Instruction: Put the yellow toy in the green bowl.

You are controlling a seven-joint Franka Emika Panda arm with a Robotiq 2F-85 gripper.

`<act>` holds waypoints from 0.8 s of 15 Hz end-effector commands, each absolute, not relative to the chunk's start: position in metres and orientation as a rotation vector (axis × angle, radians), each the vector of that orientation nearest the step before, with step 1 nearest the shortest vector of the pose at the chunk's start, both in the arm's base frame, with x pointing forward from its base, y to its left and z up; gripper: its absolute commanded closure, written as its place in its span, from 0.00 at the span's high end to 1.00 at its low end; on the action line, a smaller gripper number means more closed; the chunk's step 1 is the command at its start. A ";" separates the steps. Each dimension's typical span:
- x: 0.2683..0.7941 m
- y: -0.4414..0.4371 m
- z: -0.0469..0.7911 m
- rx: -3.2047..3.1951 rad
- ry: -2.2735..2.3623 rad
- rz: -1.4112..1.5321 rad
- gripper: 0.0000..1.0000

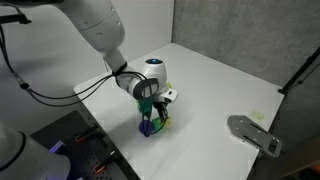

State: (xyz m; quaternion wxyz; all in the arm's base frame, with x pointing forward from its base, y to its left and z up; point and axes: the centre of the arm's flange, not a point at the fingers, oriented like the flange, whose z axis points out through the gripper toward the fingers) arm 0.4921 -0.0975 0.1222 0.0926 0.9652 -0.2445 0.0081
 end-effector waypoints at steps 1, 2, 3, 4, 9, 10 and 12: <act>0.498 -0.095 0.135 2.850 -0.765 0.046 0.05; 0.500 -0.094 0.137 2.847 -0.767 0.054 0.05; 0.502 -0.094 0.139 2.846 -0.771 0.060 0.06; 0.503 -0.093 0.141 2.847 -0.774 0.064 0.05; 0.521 -0.099 0.149 2.822 -0.816 0.117 0.55; 0.527 -0.101 0.151 2.818 -0.825 0.135 0.64; 0.539 -0.105 0.154 2.815 -0.834 0.157 0.80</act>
